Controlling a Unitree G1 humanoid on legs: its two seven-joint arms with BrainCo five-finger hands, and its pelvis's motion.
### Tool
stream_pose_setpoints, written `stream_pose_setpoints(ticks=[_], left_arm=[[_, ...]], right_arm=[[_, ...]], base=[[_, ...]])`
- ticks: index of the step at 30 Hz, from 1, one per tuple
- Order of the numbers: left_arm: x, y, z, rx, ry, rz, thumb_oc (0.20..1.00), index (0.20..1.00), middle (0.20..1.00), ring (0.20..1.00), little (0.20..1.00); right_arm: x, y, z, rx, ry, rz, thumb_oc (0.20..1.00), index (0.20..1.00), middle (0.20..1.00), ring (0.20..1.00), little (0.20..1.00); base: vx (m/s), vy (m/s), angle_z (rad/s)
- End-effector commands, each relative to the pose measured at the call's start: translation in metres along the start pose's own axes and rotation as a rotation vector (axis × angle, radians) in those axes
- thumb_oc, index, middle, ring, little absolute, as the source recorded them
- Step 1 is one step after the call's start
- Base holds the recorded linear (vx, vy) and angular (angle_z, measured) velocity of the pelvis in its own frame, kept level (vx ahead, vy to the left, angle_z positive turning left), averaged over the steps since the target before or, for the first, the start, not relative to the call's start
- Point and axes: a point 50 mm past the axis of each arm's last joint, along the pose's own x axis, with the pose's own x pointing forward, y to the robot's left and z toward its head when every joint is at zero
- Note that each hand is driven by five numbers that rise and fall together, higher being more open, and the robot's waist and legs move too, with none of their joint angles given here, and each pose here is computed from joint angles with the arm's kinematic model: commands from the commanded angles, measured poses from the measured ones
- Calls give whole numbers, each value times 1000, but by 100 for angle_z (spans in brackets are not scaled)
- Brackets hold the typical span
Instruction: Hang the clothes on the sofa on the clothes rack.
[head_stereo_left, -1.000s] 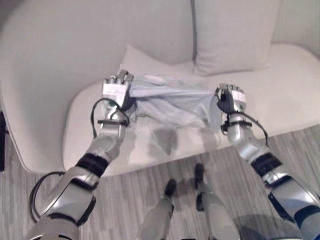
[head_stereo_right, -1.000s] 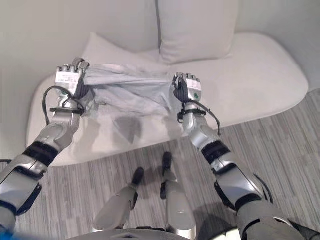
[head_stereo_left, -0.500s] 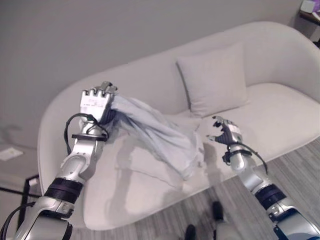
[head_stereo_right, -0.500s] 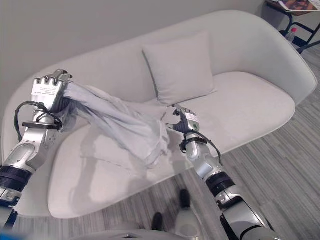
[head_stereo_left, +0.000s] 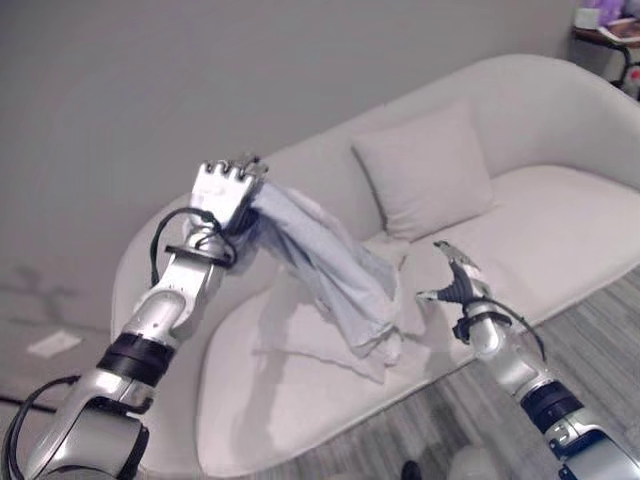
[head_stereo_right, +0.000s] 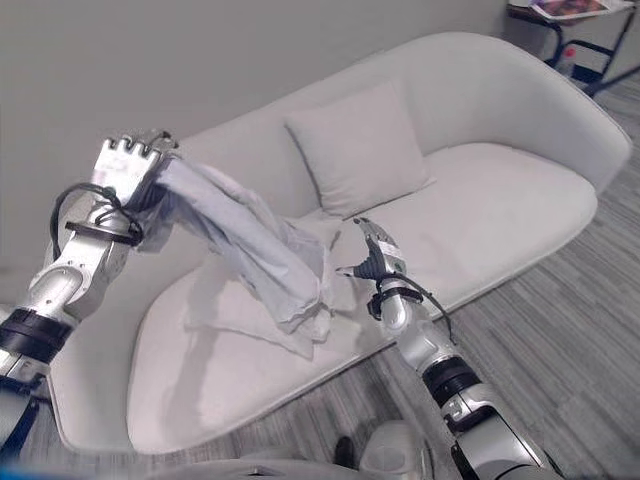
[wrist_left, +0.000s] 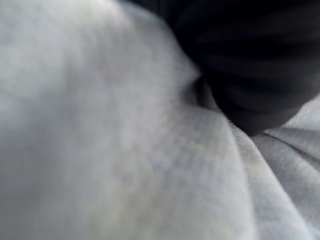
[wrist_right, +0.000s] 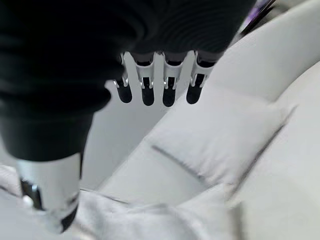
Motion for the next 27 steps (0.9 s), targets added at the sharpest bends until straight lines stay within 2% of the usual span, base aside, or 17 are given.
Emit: stream_pose_setpoints(ticks=[1,5,9,16,27], left_arm=[[17,23,-10,-13,29,119,200,200,200,200,200],[18,21,-4,-27,13,116,200,200,200,200,200],[26,14,21,-131,-3,121,200,200,200,200,200],[35,8,51,-248,-9,126,200,200,200,200,200],[66,36,92,-402,-65,275,200,200,200,200,200]], right_arm=[[3,13,29,101,-114,44,1000,1000,1000,1000,1000],[3,20,33,118,-120,70,1000,1000,1000,1000,1000],[2,49,39,208,-76,181,1000,1000,1000,1000,1000],[4,73,57,280,-72,257,1000,1000,1000,1000,1000],[9,109,56,282,111,338,1000,1000,1000,1000,1000]], base=[[-1,-34,2],[1,-31,-1],[8,-59,25],[20,4,12],[26,16,14]])
